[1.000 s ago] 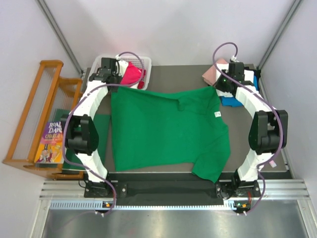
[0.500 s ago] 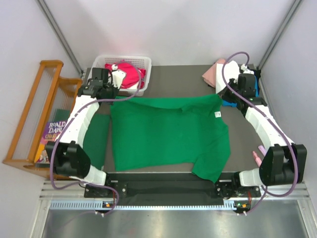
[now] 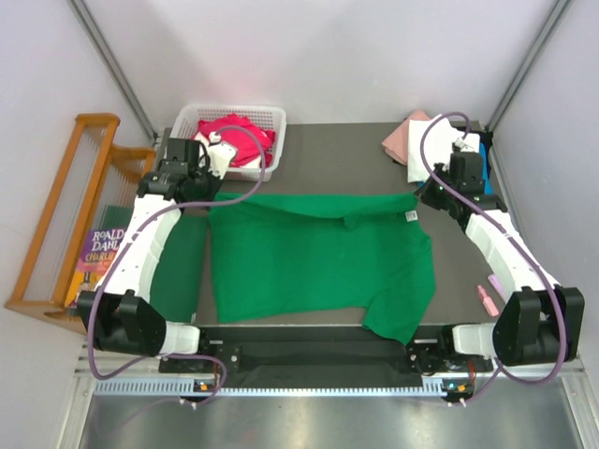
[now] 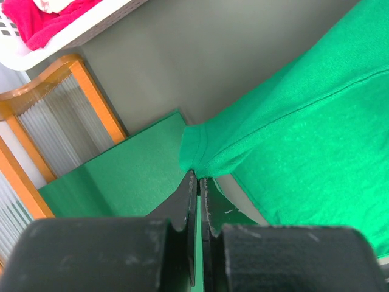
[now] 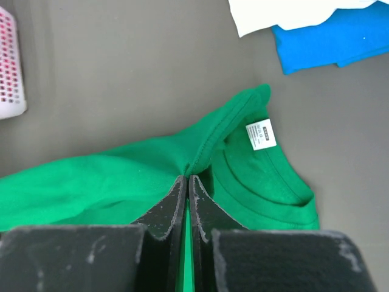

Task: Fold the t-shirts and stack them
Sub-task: Fold the tshirt

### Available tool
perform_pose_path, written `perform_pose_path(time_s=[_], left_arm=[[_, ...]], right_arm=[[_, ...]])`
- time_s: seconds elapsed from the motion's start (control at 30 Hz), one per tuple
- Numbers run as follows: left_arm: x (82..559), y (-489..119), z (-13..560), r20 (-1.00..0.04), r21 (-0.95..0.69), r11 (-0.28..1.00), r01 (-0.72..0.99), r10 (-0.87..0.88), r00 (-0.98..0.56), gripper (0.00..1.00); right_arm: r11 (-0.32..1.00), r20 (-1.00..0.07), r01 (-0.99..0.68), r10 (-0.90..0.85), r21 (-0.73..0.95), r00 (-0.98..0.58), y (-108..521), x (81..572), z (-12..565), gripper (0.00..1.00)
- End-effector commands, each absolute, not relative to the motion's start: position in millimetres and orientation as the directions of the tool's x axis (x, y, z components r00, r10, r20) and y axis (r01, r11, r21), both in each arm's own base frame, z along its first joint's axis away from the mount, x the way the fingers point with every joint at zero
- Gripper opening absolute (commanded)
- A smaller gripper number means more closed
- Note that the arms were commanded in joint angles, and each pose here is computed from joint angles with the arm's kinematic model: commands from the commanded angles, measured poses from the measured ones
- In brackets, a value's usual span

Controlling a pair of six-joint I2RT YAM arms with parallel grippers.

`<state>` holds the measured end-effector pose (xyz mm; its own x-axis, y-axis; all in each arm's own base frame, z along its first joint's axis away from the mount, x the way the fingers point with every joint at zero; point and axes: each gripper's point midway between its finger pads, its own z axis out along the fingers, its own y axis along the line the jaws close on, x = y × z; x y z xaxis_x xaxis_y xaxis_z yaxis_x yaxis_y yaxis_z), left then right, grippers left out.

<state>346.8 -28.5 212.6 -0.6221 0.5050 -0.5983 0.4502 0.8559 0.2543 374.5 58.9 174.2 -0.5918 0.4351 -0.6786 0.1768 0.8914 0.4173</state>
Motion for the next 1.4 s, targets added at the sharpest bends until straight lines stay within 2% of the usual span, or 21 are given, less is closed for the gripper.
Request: perform_pose_path(time_s=[0.0,0.2,0.37,0.57,0.67,0.83,1.07,1.23,1.37], left_arm=[[334,-30,225,-0.618,0.251,0.851,0.462,0.508,-0.600,0.00],[325,-31,225,-0.643,0.257,0.848,0.464,0.509,-0.572,0.00],[324,-30,195,-0.590,0.230,0.849,0.476,0.511,-0.625,0.00],[319,-19,151,-0.500,0.246,0.843,0.479,0.533,-0.683,0.00],[322,-7,130,-0.442,0.279,0.844,0.458,0.537,-0.719,0.00],[326,-9,115,-0.380,0.234,0.862,0.450,0.507,-0.774,0.00],[291,-32,126,-0.384,0.076,0.867,0.493,0.482,-0.788,0.00],[281,-32,161,-0.483,0.124,0.854,0.505,0.496,-0.721,0.00],[305,-26,173,-0.530,0.195,0.861,0.470,0.496,-0.688,0.00]], right_arm=[[0.889,-0.738,0.109,0.433,0.445,-0.517,59,363,222,0.00],[0.898,-0.808,0.074,0.425,0.434,-0.408,52,349,244,0.00],[0.897,-0.707,0.146,0.421,0.416,-0.569,58,380,183,0.00],[0.901,-0.639,0.209,0.419,0.380,-0.645,57,404,132,0.00],[0.902,-0.626,0.215,0.417,0.375,-0.659,57,408,125,0.00],[0.901,-0.648,0.203,0.418,0.383,-0.637,56,398,140,0.00],[0.899,-0.694,0.145,0.415,0.414,-0.589,57,348,175,0.00],[0.899,-0.765,0.095,0.415,0.427,-0.492,53,323,216,0.00],[0.903,-0.774,0.104,0.413,0.417,-0.479,52,344,227,0.00]])
